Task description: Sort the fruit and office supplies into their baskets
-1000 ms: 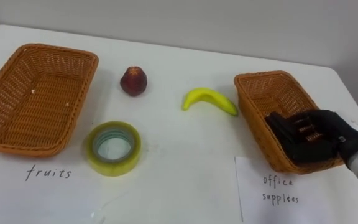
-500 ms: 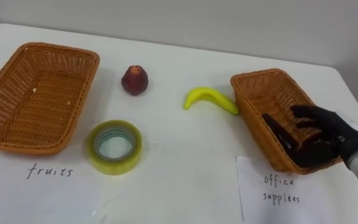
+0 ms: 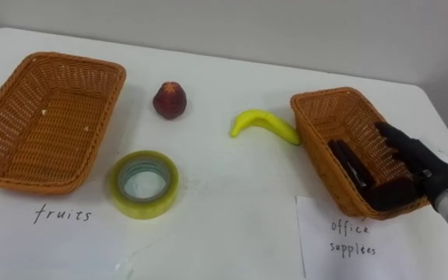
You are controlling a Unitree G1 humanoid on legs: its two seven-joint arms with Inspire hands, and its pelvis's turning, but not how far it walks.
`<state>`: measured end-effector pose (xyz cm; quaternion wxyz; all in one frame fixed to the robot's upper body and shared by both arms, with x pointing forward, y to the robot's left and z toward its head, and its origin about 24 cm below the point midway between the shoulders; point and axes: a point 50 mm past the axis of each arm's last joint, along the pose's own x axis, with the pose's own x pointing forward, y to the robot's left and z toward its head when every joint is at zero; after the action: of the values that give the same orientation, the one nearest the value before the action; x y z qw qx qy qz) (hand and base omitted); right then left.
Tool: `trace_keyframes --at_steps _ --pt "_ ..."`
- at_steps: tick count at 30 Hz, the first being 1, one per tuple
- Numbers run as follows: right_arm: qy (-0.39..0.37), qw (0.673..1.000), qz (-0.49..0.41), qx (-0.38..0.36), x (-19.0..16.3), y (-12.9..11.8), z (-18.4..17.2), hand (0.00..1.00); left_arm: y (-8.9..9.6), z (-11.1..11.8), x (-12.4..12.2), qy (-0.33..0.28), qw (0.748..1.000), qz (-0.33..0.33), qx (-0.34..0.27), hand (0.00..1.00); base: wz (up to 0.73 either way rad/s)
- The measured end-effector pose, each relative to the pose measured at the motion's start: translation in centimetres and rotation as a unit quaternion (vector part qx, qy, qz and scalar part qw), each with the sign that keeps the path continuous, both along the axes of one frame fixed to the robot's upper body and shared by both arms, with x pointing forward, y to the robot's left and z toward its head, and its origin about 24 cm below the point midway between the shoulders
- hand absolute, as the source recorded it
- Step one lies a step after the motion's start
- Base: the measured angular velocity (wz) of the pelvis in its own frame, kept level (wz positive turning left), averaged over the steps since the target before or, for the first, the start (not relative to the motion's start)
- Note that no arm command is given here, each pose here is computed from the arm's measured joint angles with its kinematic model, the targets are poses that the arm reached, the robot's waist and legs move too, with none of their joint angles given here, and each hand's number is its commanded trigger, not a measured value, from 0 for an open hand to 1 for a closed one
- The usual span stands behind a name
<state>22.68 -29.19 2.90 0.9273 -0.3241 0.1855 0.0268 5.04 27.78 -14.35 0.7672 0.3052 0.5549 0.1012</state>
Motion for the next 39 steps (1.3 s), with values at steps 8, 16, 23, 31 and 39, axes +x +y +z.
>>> trace_keyframes --at_steps 8,16,23,31,39 --pt "-0.006 0.999 0.009 -0.039 0.4 0.1 0.7 0.0 0.1 0.1 0.3 -0.004 1.0 -0.002 0.0 0.0 0.0" --pt "-0.139 0.985 0.045 -0.09 1.2 1.7 6.9 0.0 0.2 0.1 -0.1 -0.001 1.0 0.004 0.003 0.0 0.01" --pt "-0.285 0.953 0.015 -0.102 2.9 2.0 12.4 0.0 0.2 0.1 -0.3 -0.003 1.0 0.007 0.005 0.0 0.02" --pt "-0.368 0.923 0.033 -0.108 3.0 3.8 15.7 0.0 -0.4 0.0 0.3 -0.01 1.0 -0.003 0.005 0.0 0.0" --pt "-0.36 0.925 0.073 -0.094 3.5 5.9 15.0 0.0 -0.6 -0.2 0.0 -0.001 1.0 -0.012 0.003 0.0 0.01"
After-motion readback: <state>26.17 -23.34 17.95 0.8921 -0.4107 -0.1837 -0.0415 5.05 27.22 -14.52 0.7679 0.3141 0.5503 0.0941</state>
